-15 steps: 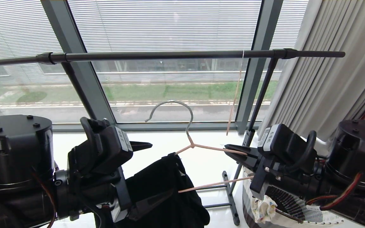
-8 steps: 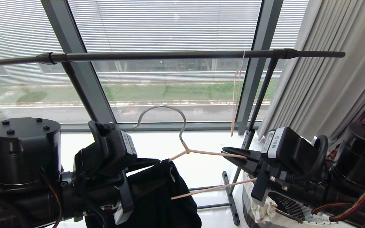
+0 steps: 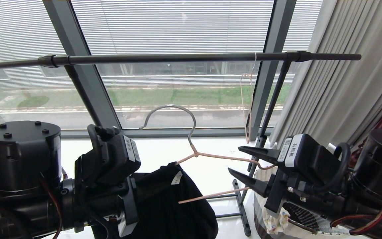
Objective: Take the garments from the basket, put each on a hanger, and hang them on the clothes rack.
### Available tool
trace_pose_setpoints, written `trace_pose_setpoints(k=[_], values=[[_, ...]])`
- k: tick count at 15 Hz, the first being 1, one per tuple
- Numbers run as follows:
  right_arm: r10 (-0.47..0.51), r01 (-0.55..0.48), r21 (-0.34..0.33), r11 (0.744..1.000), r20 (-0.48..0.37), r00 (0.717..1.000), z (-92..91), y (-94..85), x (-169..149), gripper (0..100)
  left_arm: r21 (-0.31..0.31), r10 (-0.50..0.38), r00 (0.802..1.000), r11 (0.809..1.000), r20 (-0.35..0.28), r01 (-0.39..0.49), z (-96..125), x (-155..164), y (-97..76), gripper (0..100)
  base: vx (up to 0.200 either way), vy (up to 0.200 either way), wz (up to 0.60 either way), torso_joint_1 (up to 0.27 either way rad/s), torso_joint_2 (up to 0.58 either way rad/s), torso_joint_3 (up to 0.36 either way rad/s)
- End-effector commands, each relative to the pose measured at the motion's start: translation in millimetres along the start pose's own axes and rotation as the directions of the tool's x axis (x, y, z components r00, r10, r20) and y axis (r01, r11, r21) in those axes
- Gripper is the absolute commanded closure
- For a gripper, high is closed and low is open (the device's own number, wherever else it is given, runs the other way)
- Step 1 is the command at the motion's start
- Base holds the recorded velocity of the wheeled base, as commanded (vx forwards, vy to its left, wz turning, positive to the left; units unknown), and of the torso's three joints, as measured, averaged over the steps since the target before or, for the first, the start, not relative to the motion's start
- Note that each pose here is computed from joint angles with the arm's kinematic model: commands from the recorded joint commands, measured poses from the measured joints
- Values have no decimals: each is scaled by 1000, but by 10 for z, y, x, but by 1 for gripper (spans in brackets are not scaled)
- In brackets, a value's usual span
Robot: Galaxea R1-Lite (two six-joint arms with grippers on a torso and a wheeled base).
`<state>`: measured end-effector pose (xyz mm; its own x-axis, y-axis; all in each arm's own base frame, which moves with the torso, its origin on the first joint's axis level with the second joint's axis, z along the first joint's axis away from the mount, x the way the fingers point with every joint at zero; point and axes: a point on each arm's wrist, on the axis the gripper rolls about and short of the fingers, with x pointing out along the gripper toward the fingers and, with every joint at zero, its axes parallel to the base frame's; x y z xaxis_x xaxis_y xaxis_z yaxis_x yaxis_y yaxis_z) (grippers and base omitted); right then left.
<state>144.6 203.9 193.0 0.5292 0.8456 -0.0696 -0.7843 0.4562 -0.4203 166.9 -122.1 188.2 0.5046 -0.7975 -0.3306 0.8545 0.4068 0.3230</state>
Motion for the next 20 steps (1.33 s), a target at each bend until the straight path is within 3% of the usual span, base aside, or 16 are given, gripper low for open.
trace_pose_setpoints(k=[1,5,8,12,15,17,18,19,20], values=[[-7,7,-5,1000,-1,1000,0,-11,-32,0,-4,15,1000,1000,-5,-15,-14,-14,28,100,0,0,0,0,0,0],[-38,37,-28,999,-18,999,-37,-59,-71,0,-11,52,998,999,-24,-53,-62,-38,93,100,0,0,0,0,0,0],[-32,32,-33,999,-16,999,-33,-51,-83,0,-26,158,984,987,-79,-161,-107,-67,188,100,0,0,0,0,0,0],[-6,6,-3,1000,-32,999,-71,5,5,0,-146,271,963,952,-4,-269,149,-152,446,100,0,0,0,0,0,0],[34,-30,97,995,-34,999,-57,122,148,0,-158,314,949,939,32,-305,290,-182,506,100,0,0,0,0,0,0],[-41,66,300,952,-89,995,-42,268,450,0,-146,300,952,946,64,-289,358,-221,441,100,0,0,0,0,0,0],[-65,97,342,935,-103,993,-43,298,532,0,-145,298,952,947,66,-286,361,-220,430,100,0,0,0,0,0,0],[-121,162,401,901,-127,984,-51,337,729,0,-143,295,953,948,71,-283,373,-228,420,100,0,0,0,0,0,0],[-142,186,418,889,-135,981,-64,345,843,0,-140,287,955,951,75,-275,382,-219,404,100,0,0,0,0,0,0]])
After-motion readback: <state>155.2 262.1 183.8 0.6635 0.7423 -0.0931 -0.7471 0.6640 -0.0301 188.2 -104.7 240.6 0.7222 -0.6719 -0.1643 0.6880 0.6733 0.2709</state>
